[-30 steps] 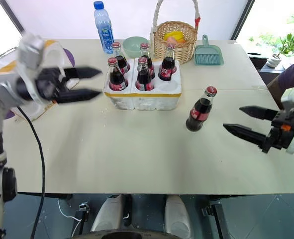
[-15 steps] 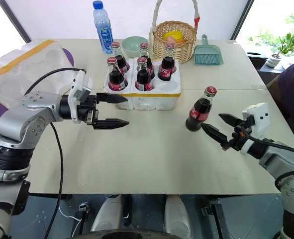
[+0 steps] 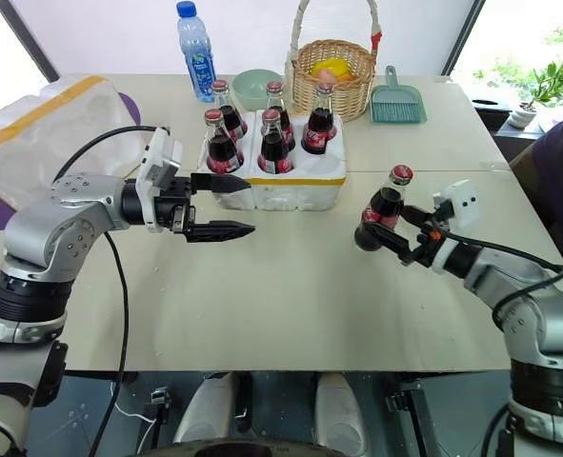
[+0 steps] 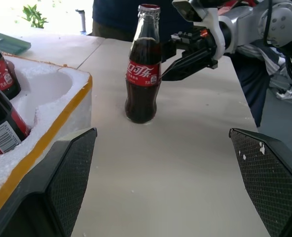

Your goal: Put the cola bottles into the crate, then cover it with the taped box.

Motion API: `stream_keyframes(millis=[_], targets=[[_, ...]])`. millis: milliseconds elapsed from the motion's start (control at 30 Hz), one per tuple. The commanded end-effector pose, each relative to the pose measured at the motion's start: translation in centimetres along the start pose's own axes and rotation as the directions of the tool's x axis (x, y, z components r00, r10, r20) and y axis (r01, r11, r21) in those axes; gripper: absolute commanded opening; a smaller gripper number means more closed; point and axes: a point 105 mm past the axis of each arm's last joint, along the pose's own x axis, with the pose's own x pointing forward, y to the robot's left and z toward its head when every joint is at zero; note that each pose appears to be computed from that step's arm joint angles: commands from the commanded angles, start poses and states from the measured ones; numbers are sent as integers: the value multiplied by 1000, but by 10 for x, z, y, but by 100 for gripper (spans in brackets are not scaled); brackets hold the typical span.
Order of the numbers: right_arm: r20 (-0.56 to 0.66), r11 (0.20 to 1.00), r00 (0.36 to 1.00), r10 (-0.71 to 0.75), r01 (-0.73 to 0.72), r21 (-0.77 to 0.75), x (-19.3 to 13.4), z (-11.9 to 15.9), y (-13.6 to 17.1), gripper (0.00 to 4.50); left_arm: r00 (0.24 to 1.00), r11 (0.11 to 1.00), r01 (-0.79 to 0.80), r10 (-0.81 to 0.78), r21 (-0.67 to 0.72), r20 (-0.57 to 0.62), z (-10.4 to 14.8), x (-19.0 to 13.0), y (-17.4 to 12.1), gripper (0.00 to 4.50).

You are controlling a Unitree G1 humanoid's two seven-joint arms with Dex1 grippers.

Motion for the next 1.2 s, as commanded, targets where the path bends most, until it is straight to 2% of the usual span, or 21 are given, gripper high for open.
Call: stream_keyframes(millis=[33,67,100,200,367,467,500,600,700,833,967,1033,1200], targets=[[43,1000,999,-20,20,14,8,8,-7,450,1000,999,-5,4,52,22,13,-1,0,448],[45,999,999,-20,18,26,9,7,-8,450,1000,999,-5,4,53,22,14,0,0,448],[40,1000,999,-9,8,18,10,6,-7,396,1000,998,-7,6,54,24,15,0,1,450],[45,1000,999,6,-6,0,8,10,-2,290,999,998,-21,19,57,31,18,-2,3,450],[144,995,986,88,-81,-51,-6,51,15,290,997,995,-72,70,62,25,18,-12,9,450],[285,986,943,169,-162,-51,-12,106,26,290,994,994,-102,100,50,42,20,-18,12,450],[306,984,935,179,-172,-48,-12,116,27,290,993,993,-107,105,47,45,20,-19,12,450],[342,982,921,188,-174,-73,5,144,27,290,990,990,-133,131,50,42,16,-20,16,450],[343,986,925,164,-144,-84,33,159,23,290,988,987,-150,148,49,52,16,-20,18,450],[344,985,923,171,-151,-84,63,168,24,290,983,982,-179,175,58,59,18,-23,22,450],[308,980,930,200,-185,-79,93,162,31,290,971,970,-231,225,70,78,25,-35,27,450],[284,975,933,222,-212,-66,101,155,34,290,967,967,-246,240,71,87,28,-39,27,450],[124,958,963,238,-212,-195,114,123,37,290,961,960,-269,261,78,91,29,-42,28,450]])
